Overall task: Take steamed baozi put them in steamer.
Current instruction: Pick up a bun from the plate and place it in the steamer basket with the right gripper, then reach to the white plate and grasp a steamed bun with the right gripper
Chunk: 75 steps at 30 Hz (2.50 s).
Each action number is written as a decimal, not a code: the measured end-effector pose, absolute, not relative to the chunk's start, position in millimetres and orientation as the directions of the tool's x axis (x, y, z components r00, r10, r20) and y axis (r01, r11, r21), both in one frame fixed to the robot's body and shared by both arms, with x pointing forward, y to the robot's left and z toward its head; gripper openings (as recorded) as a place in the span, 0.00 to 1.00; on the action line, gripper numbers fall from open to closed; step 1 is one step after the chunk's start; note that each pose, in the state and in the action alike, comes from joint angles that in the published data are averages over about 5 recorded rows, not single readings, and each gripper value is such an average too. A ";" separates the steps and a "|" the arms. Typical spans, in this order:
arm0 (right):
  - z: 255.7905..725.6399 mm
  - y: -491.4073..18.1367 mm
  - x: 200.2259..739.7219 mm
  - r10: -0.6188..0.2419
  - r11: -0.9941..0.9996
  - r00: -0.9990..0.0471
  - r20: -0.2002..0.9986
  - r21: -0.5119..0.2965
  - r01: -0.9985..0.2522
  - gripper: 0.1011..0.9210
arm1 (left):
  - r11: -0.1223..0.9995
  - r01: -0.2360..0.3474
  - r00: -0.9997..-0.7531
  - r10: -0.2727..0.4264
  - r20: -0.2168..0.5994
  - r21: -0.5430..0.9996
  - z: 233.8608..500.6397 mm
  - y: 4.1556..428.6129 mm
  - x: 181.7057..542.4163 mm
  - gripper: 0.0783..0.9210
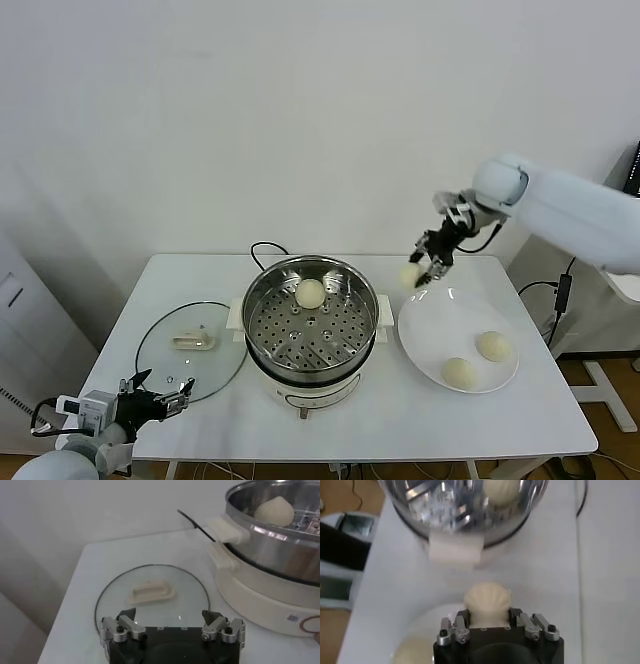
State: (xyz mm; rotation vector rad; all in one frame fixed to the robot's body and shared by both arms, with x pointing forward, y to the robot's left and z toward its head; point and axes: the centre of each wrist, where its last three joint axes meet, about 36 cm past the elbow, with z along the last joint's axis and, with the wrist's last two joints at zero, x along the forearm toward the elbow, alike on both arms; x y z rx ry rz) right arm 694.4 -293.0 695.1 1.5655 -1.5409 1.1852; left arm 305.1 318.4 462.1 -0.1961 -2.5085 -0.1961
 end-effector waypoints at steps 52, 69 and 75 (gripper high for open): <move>577.4 -46.0 650.3 -0.439 -0.030 -0.054 0.897 -0.075 -0.997 0.64 | 0.980 0.180 -0.807 0.098 0.583 0.084 459.3 319.4 308.8 0.88; 669.2 -148.4 665.6 -0.399 -0.075 -0.101 0.912 -0.142 -0.987 0.88 | 0.980 0.182 -0.810 0.105 0.576 0.077 462.8 316.7 305.4 0.88; 680.3 -226.2 659.3 -0.336 -0.101 -0.085 0.938 -0.125 -0.987 0.88 | 0.979 0.187 -0.811 0.110 0.574 0.076 464.7 314.4 303.4 0.88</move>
